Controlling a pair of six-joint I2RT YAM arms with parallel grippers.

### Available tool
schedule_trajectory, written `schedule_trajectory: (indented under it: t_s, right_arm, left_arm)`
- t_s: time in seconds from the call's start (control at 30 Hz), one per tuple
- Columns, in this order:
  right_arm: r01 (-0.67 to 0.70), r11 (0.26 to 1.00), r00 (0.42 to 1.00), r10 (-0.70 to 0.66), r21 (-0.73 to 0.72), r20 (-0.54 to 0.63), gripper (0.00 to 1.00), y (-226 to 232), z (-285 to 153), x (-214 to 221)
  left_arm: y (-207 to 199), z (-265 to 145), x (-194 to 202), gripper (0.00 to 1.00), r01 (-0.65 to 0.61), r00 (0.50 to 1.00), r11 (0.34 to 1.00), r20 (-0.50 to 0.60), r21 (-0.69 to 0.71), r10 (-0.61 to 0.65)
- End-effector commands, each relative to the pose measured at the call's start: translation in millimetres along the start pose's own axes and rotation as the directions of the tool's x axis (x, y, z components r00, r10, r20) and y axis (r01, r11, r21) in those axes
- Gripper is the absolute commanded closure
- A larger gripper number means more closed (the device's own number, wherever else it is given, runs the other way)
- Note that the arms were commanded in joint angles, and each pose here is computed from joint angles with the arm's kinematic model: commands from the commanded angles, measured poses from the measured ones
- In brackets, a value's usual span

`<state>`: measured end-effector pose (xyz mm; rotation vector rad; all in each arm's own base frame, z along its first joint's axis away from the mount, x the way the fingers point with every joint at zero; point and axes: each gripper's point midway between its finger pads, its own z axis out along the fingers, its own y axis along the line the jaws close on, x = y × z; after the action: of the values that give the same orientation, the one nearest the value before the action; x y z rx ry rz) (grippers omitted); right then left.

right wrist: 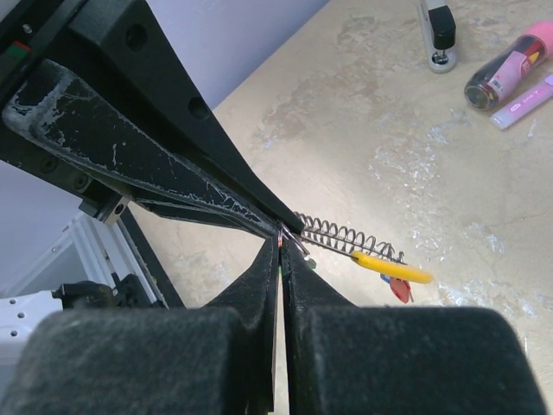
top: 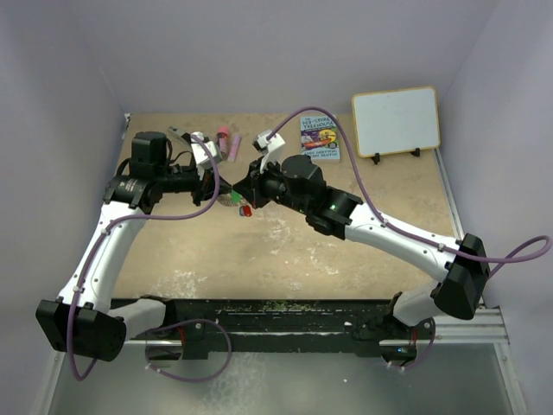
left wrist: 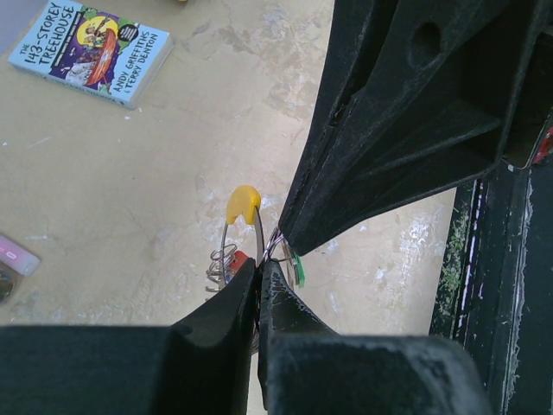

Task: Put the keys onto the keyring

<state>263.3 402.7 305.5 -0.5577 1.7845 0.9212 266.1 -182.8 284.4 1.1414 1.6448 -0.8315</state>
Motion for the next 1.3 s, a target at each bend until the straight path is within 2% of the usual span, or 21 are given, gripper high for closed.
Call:
schedule_trajectory:
  t_s: [0.0,1.27]
  right_arm:
    - [-0.012,1.000,0.996,0.011,0.012,0.085,1.00,6,-7,-33]
    - [-0.049,0.998,0.998,0.047,0.039,0.043,1.00,-2,-18,-13]
  left_arm:
    - [-6,-8,-28,0.96,-0.092,0.994,0.996,0.060,0.003,0.091]
    - [-15,-10,-36,0.96,-0.099,0.991,0.995,0.088,0.026,0.096]
